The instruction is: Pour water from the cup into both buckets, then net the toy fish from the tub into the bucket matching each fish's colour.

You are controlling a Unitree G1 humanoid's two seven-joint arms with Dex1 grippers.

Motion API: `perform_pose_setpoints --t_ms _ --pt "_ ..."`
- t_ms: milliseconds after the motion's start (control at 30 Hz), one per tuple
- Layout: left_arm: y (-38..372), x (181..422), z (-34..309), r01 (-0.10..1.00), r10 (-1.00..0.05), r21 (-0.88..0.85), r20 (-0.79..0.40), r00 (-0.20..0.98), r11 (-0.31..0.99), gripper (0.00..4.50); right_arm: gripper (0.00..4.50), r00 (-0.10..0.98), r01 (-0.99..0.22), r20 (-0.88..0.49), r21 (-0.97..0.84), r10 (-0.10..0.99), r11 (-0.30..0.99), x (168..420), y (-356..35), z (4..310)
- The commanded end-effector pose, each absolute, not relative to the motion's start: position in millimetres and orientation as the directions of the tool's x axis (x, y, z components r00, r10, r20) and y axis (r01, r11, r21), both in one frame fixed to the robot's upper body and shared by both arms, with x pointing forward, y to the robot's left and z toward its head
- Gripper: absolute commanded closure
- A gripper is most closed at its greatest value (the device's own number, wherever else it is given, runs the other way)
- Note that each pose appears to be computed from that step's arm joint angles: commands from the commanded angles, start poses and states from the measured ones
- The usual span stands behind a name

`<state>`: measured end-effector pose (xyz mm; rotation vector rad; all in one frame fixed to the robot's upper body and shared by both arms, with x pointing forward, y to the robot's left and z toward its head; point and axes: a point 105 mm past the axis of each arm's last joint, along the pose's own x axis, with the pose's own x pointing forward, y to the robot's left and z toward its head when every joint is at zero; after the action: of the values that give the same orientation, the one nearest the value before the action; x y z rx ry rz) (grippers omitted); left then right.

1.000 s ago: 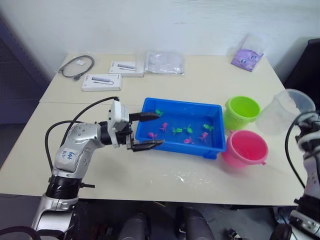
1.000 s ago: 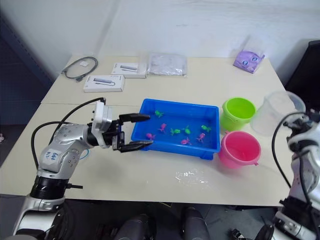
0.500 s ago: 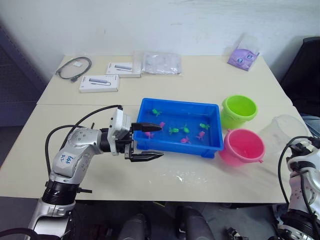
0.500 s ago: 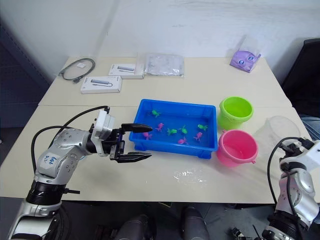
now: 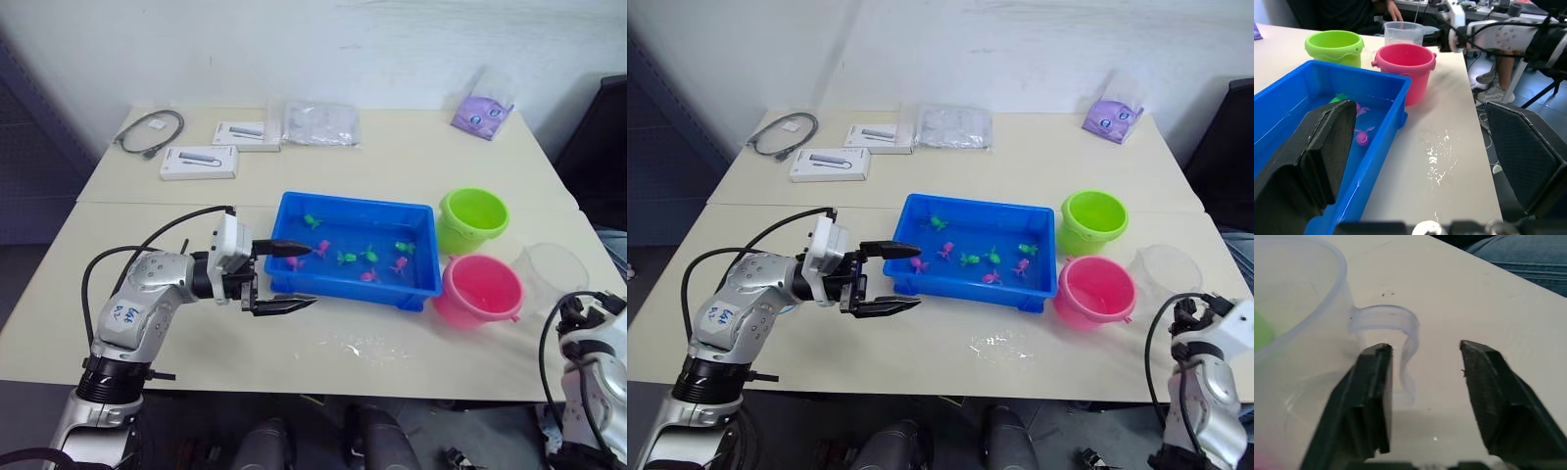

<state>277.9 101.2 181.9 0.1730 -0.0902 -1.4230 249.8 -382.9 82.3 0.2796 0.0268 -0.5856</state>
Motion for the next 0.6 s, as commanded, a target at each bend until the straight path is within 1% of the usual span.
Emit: perform_pose_setpoints --t_ms 33,67,133,200,267,367,400,467,533,600 --pt "110 275 187 0.967 -0.986 0.206 -0.042 0.163 0.151 0.0 0.48 0.837 0.542 -0.083 0.246 -0.54 0.803 225 -382 95" --pt "112 275 186 0.967 -0.985 0.204 -0.046 0.167 0.155 0.0 0.08 0.843 0.536 -0.094 0.24 -0.53 0.809 219 -380 94" --pt "116 275 185 0.966 -0.983 0.2 -0.055 0.177 0.163 0.0 0.08 0.878 0.477 -0.076 0.231 -0.473 0.848 212 -370 99" --pt "126 276 182 0.961 -0.975 0.199 -0.069 0.211 0.194 0.0 0.08 0.917 0.398 -0.062 0.206 -0.394 0.894 196 -359 105" --pt "133 278 180 0.955 -0.969 0.201 -0.07 0.238 0.22 0.0 0.08 0.937 0.349 -0.069 0.181 -0.342 0.919 184 -353 107" --pt "151 281 177 0.935 -0.949 0.2 -0.055 0.309 0.293 0.0 0.08 0.982 0.187 -0.018 0.142 -0.186 0.972 171 -334 125" --pt "156 282 175 0.925 -0.941 0.207 -0.052 0.336 0.319 0.0 0.08 0.993 0.114 0.008 0.13 -0.116 0.985 170 -325 133" --pt "175 285 171 0.874 -0.895 0.225 -0.021 0.446 0.43 0.0 0.08 0.992 -0.094 0.091 0.026 0.092 0.995 177 -300 164" --pt "193 288 166 0.817 -0.841 0.238 -0.001 0.541 0.525 0.0 0.08 0.956 -0.238 0.16 -0.063 0.246 0.969 182 -282 188" --pt "221 292 161 0.73 -0.755 0.245 0.015 0.655 0.638 0.0 0.08 0.897 -0.383 0.176 -0.151 0.406 0.911 189 -261 202"
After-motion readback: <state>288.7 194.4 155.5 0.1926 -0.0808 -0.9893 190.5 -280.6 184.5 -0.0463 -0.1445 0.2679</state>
